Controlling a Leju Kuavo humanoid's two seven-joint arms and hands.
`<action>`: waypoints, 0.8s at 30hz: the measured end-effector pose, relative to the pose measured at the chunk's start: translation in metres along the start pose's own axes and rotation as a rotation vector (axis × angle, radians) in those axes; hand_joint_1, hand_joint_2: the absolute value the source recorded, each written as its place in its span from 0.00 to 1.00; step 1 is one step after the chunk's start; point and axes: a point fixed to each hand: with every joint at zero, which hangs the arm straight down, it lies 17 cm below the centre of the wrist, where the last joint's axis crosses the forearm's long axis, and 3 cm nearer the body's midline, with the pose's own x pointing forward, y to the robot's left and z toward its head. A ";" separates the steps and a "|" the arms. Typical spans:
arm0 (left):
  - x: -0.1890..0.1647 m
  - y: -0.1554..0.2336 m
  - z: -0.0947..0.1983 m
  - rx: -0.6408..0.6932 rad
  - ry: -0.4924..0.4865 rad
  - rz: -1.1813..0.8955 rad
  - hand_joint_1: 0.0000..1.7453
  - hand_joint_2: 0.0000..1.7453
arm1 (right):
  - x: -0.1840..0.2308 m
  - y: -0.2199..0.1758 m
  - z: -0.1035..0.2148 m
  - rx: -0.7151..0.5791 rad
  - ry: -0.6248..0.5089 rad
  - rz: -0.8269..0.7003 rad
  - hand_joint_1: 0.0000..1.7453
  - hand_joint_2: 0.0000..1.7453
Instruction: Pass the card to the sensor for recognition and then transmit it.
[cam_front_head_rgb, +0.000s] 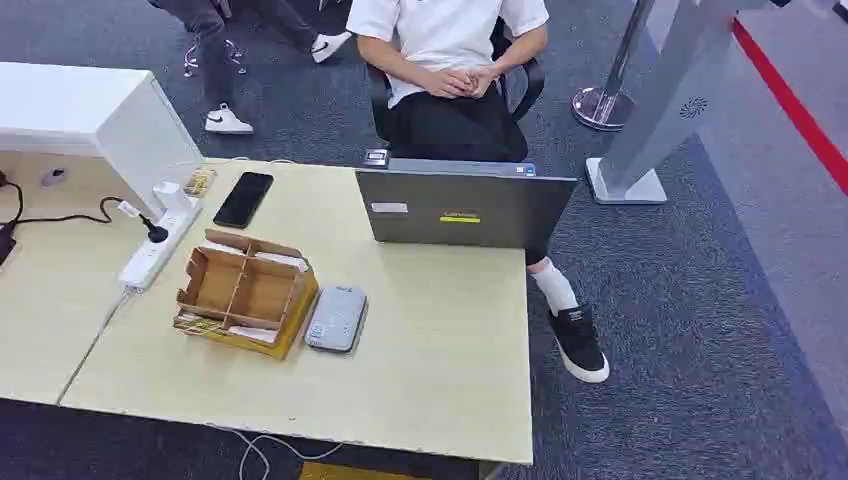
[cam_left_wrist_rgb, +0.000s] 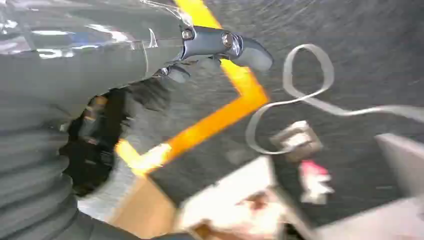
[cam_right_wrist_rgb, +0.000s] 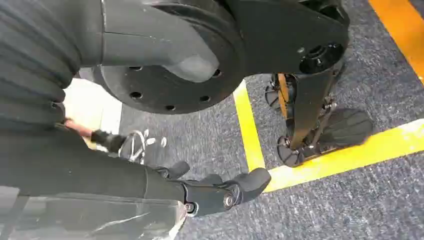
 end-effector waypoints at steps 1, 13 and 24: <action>0.004 0.000 -0.001 0.004 -0.015 0.015 0.00 1.00 | 0.000 0.001 0.000 0.000 0.001 -0.003 0.00 1.00; 0.082 -0.011 0.001 0.016 -0.252 0.108 0.00 1.00 | -0.008 0.006 0.001 0.000 0.031 -0.026 0.00 1.00; 0.182 -0.005 0.040 0.056 -0.582 0.092 0.00 1.00 | -0.016 0.010 0.001 -0.008 0.051 -0.006 0.00 1.00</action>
